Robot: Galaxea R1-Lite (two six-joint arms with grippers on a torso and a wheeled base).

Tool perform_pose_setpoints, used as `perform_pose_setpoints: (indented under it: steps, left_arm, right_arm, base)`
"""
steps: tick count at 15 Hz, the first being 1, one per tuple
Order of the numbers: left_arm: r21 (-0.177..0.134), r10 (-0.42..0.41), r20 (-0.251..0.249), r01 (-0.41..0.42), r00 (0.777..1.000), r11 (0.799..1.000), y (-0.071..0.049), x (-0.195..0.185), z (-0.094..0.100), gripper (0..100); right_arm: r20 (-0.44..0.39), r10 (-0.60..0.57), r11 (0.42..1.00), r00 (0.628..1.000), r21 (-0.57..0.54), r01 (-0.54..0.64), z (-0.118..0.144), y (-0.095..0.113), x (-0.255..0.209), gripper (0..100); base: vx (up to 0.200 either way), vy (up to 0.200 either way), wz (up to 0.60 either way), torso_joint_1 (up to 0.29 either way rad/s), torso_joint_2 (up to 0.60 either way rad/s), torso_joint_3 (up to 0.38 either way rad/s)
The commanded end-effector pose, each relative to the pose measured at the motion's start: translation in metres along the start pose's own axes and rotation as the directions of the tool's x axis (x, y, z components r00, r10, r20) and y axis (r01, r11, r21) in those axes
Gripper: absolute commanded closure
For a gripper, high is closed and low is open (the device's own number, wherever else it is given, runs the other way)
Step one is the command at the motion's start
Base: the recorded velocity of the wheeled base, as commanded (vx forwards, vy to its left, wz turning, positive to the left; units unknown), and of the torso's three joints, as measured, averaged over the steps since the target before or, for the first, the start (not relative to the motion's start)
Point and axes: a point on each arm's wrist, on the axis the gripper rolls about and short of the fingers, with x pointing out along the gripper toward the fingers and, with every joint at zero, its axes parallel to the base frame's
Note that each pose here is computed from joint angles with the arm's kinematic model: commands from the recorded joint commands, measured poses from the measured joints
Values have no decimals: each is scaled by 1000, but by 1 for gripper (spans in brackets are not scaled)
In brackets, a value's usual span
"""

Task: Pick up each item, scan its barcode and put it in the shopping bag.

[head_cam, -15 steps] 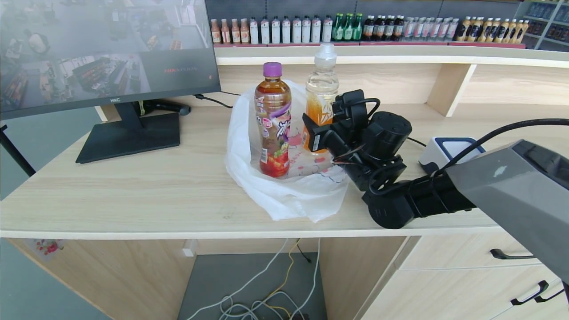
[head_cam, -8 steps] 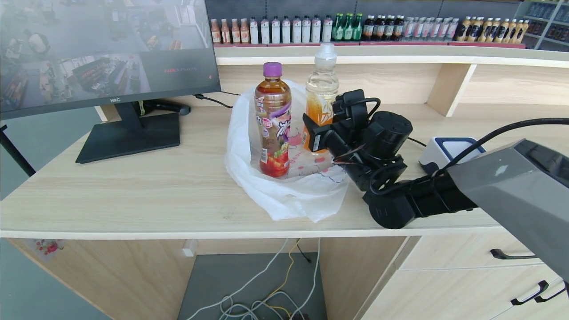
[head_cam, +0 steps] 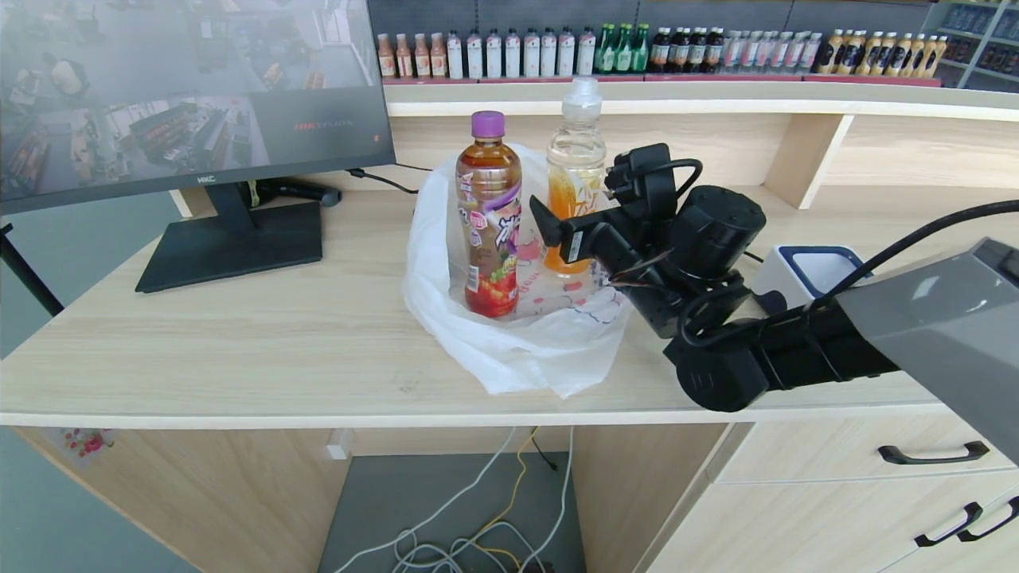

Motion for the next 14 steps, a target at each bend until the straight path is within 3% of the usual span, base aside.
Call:
perform_pose_setpoints:
  steps: [1, 7, 8, 10, 13, 14]
  left_arm:
    - [0, 1, 0, -1, 1000, 1000, 0, 0, 0, 0]
    - [0, 0, 0, 0, 1000, 1000, 0, 0, 0, 0]
    - [14, 0, -1, 0, 1000, 1000, 0, 0, 0, 0]
    - [26, 0, -1, 0, 1000, 1000, 0, 0, 0, 0]
    - [17, 0, -1, 0, 1000, 1000, 0, 0, 0, 0]
    - [17, 0, -1, 0, 1000, 1000, 0, 0, 0, 0]
  right_arm:
    - [29, -1, 1000, 1000, 4, 1, 20, -2, -6, 0]
    - [12, 24, 1000, 1000, 11, -24, 57, -3, -59, 0]
    - [28, 38, 999, 999, 23, -38, 62, 3, -80, 0]
    - [24, 5, 998, 1000, 70, -6, 60, 12, -110, 0]
    - [88, -25, 993, 996, 117, 14, 62, 12, -133, 0]
    - [65, -18, 994, 998, 111, 10, 58, 11, -138, 0]
  base:
    - [0, 0, 0, 0, 0, 0]
    - [0, 0, 0, 0, 0, 0]
    - [0, 0, 0, 0, 0, 0]
    - [0, 0, 0, 0, 0, 0]
    - [0, 0, 0, 0, 0, 0]
    - [0, 0, 0, 0, 0, 0]
